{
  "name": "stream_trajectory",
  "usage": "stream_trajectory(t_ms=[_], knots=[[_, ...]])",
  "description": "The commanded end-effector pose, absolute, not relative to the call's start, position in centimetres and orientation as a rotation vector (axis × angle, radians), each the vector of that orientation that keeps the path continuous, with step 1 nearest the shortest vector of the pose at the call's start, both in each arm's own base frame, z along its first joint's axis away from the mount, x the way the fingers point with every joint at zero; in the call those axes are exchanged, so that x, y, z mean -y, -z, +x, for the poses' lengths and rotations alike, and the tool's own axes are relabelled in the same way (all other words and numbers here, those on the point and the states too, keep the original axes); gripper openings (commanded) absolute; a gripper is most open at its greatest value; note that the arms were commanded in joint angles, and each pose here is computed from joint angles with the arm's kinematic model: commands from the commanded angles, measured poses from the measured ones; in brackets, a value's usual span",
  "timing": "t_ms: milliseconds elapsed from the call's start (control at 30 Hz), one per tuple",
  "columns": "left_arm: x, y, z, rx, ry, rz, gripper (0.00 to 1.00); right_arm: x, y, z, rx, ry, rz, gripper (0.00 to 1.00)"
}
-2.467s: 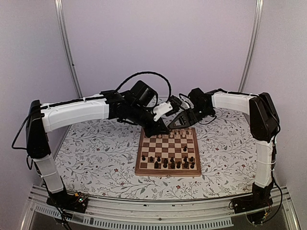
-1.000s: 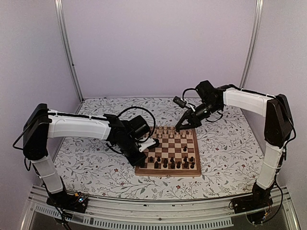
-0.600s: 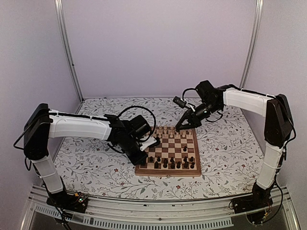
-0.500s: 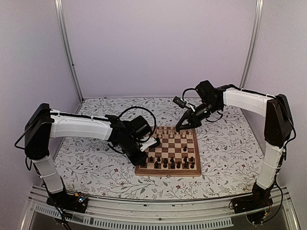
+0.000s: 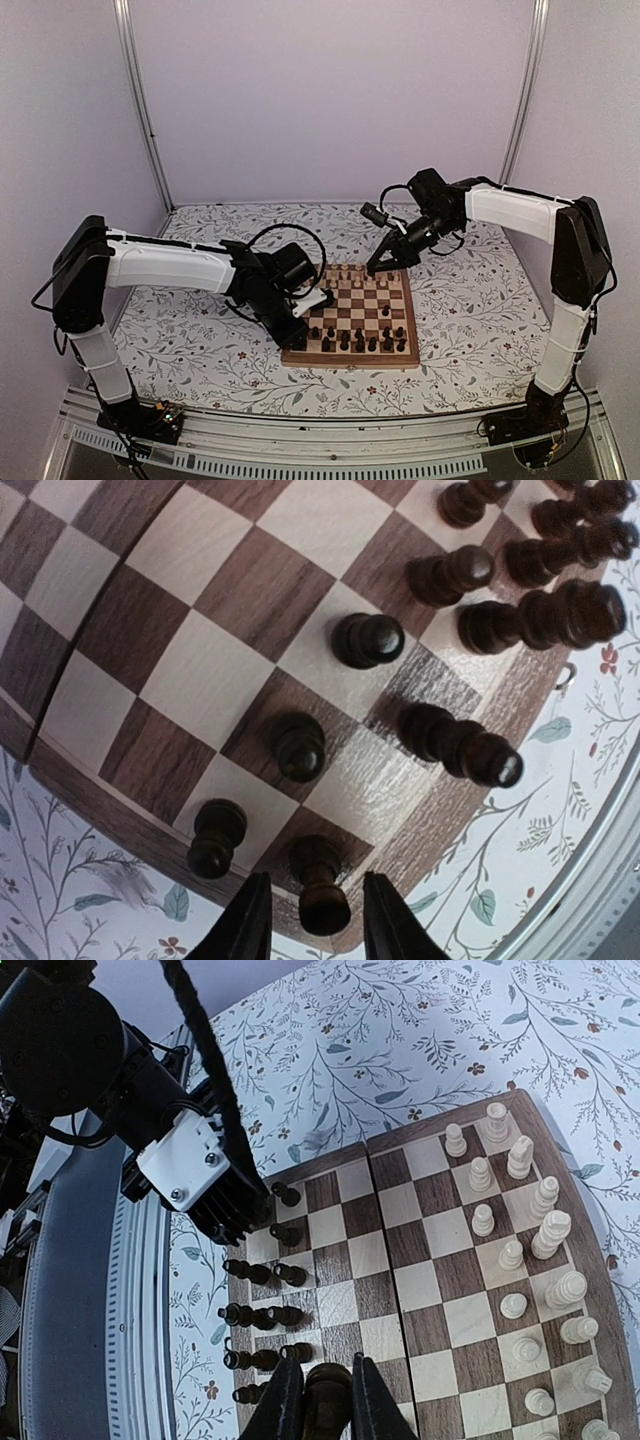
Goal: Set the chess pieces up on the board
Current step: Place the chess piece on the chessboard.
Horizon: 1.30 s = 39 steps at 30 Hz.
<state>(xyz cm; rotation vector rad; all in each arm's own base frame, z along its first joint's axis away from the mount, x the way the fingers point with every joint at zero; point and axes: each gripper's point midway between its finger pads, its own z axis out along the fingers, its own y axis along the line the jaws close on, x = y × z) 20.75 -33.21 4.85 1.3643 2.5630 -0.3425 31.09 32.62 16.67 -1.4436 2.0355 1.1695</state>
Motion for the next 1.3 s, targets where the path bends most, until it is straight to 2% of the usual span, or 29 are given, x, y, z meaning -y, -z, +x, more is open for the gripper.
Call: stream_trajectory(t_ms=[0,267,500,633,967,1100,1267], knots=[[34.0,-7.8,20.8,-2.490,0.383,1.358,0.36,-32.4,-16.0,31.1,-2.035,-1.097,-1.471,0.06],[33.3,-13.4,23.2,-2.350,0.351,1.207,0.40,-33.6,-13.1,30.2,-2.033,-0.832,-1.608,0.06],[30.7,-19.1,27.0,-2.206,0.422,0.880,0.58,-35.7,-9.9,28.7,-1.969,-0.588,-1.784,0.06],[29.7,-21.0,28.1,-2.160,0.418,0.780,0.60,-36.3,-7.6,27.7,-1.945,-0.475,-1.865,0.06],[29.3,-20.5,28.2,-2.160,0.398,0.784,0.61,-36.5,-5.3,27.6,-1.970,-0.409,-1.909,0.10],[29.4,-20.1,28.3,-2.169,0.398,0.790,0.61,-36.7,-5.1,27.8,-1.988,-0.413,-1.891,0.19],[29.9,-19.5,28.2,-2.184,0.413,0.808,0.61,-37.2,-6.3,27.3,-1.979,-0.474,-1.883,0.24]])
